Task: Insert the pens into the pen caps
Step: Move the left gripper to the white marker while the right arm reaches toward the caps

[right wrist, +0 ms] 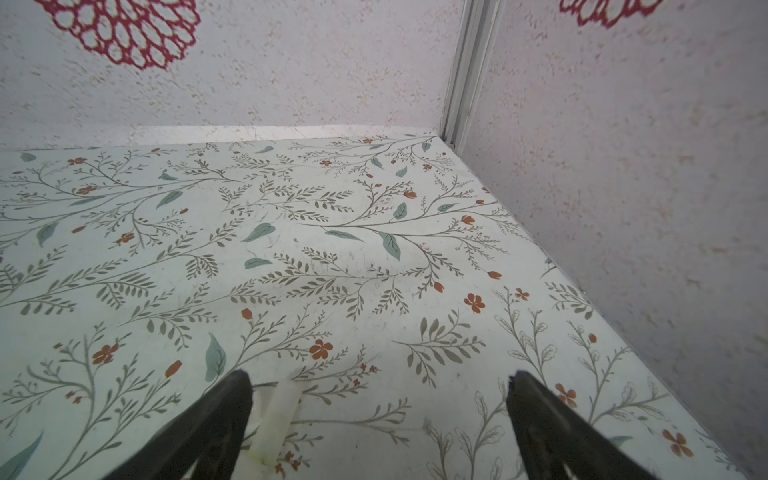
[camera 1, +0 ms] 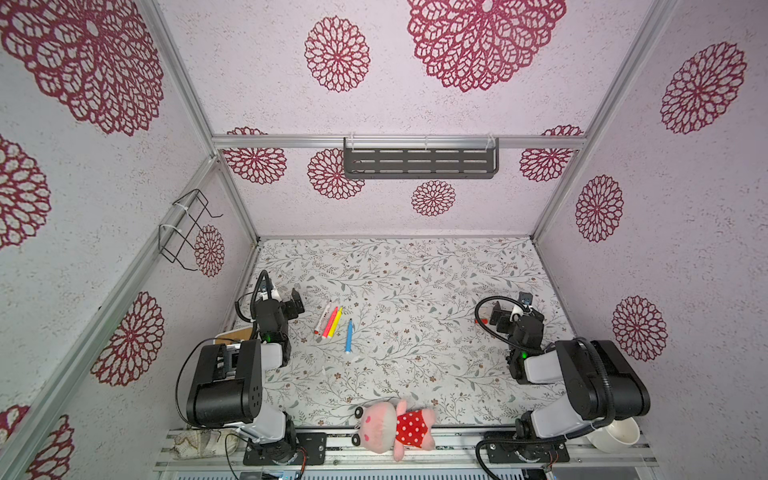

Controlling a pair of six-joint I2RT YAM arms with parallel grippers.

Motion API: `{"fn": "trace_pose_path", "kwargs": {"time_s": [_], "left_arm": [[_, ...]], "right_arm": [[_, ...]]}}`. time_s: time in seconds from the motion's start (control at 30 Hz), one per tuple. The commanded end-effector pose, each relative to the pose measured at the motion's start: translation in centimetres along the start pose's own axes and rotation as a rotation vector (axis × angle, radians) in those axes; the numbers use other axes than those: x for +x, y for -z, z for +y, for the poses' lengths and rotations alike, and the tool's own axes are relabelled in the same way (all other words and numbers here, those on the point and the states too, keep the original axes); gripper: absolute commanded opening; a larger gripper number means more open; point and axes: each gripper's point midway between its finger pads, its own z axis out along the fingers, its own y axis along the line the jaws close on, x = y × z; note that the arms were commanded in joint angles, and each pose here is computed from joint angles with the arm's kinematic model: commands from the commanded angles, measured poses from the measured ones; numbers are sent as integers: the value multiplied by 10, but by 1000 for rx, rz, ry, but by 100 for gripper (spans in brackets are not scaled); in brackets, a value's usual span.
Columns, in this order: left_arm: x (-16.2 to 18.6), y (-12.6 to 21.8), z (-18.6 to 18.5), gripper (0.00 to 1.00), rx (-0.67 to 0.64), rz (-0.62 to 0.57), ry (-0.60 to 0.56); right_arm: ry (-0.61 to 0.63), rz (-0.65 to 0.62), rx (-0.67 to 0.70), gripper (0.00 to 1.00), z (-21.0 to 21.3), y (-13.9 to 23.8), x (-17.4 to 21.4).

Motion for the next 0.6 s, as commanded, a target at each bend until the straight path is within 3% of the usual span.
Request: {"fn": "trace_pose_path", "kwargs": {"time_s": [0.0,0.17,0.27,0.3,0.33,0.37,0.43,0.57], "left_arm": [[-25,8,14,99,-119,-18,6],[-61,23,22,99,-280,108,10],[-79,36,31,99,-362,219,79],[-80,37,35,99,-382,234,119],[-79,39,37,99,-384,273,191],[-77,38,35,99,-352,316,235],[-73,32,15,99,-199,415,349],[-81,36,-12,99,-114,453,361]], "right_arm": [[25,-121,-16,99,6,18,-46],[-131,-106,39,99,-4,30,-96],[-237,-88,97,99,-16,35,-117],[-309,-12,171,99,-28,40,-111],[-470,52,350,99,-59,52,-104],[-533,81,364,99,-66,52,-101],[-526,135,223,99,-49,40,-102],[-557,217,175,99,-36,35,-100]]}}
